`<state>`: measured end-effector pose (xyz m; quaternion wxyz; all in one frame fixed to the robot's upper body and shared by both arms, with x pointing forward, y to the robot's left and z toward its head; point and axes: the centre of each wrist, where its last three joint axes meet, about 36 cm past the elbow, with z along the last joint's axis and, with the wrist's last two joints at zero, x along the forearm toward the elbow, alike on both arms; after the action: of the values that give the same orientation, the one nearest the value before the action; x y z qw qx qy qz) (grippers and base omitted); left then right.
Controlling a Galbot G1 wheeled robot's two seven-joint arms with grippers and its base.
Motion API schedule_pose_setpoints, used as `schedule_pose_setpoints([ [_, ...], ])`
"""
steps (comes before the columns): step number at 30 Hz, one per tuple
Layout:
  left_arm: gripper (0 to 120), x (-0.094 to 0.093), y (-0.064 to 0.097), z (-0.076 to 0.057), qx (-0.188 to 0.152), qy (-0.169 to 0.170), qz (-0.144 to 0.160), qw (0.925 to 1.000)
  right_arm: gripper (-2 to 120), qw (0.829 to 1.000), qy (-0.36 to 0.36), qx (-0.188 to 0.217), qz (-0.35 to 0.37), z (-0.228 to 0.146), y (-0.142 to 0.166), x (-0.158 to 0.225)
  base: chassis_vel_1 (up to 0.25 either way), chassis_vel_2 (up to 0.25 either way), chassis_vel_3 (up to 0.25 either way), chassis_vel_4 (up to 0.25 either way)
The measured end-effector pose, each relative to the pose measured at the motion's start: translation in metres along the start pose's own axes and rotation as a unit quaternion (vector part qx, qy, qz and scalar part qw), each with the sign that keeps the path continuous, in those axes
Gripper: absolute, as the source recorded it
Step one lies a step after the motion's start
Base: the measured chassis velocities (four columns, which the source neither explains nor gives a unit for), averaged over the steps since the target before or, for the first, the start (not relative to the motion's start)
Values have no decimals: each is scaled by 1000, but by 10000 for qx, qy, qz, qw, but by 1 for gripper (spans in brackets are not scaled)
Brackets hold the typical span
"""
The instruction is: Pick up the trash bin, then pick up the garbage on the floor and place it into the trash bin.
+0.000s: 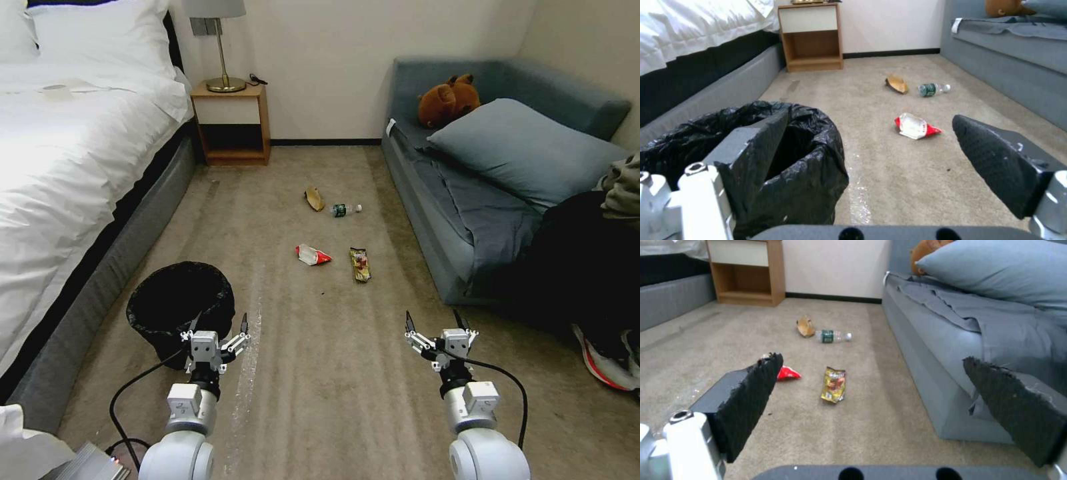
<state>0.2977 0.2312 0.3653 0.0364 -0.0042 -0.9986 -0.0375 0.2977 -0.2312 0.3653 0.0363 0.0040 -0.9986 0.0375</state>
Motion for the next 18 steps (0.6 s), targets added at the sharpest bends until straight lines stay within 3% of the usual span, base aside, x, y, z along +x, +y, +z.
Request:
schedule_pose_setpoints([
  [18, 99, 0, 0, 0, 0, 0, 0, 10000, 100, 10000, 0, 0, 0, 0, 0, 0, 0, 0, 0, 0],
])
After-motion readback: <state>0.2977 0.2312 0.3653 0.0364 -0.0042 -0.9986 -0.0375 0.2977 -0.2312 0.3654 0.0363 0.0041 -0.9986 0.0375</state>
